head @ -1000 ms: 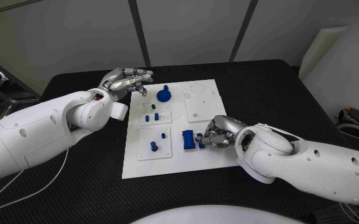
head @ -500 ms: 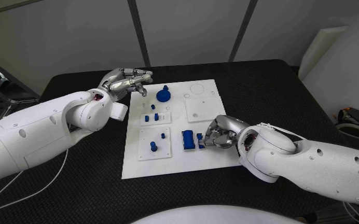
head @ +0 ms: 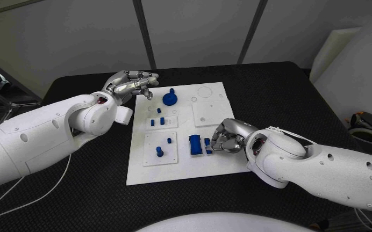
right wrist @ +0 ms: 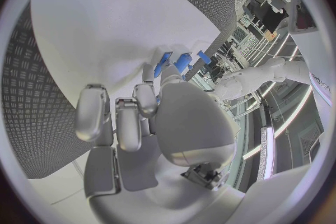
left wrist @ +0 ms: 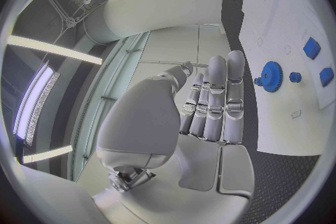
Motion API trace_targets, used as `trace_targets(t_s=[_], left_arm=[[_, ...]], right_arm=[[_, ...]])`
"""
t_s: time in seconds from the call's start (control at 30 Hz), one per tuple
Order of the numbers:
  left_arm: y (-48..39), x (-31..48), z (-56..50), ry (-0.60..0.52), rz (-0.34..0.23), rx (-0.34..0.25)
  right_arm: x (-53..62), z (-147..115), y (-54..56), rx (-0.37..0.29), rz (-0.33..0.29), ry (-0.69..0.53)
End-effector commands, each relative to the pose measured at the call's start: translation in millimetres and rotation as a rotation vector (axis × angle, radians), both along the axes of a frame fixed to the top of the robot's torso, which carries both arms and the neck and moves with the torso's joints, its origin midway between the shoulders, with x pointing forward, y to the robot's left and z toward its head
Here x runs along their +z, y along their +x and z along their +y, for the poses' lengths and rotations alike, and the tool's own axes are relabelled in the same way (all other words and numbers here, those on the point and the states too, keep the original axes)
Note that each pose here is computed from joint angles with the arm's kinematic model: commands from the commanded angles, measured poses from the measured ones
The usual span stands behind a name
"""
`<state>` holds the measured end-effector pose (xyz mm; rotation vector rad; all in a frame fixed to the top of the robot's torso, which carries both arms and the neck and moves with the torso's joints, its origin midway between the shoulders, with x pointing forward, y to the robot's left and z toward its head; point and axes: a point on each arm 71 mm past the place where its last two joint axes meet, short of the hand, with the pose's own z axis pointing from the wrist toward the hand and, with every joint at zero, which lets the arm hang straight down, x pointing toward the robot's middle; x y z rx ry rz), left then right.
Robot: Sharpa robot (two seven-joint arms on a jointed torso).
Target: Assemble the parts on the task board
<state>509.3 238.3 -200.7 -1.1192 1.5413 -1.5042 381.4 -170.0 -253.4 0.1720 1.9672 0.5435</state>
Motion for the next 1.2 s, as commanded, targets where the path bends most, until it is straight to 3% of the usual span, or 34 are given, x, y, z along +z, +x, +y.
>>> trace_targets(t_s=[0.03,0.23,0.37,0.5,0.77,0.87,1.2], left_arm=[[0.1,1.3,-1.0,-0.003,-0.006,-0.009],[0.1,1.3,-0.5,-0.003,-0.006,-0.009],[0.2,1.3,0.0,-0.003,-0.008,-0.006],[1.2,1.2,0.9,-0.003,-0.015,0.003],[7.8,-0.8,9.5,0.009,-0.074,0.093],[11.8,-2.4,15.1,0.005,-0.094,0.145],[23.5,-9.9,30.3,-0.071,-0.12,0.297]], right_arm=[[2.8,3,-2.6,0.019,-0.021,0.02],[10.5,3,-3.2,0.037,-0.062,0.137],[18.2,-1,3.4,0.049,-0.098,0.257],[20.6,-15,15.0,0.024,-0.085,0.444],[21.0,-46,52.0,-0.087,-0.084,0.714],[21.3,-57,72.2,-0.138,-0.093,0.791],[19.4,-67,126.9,-0.208,-0.146,0.907]])
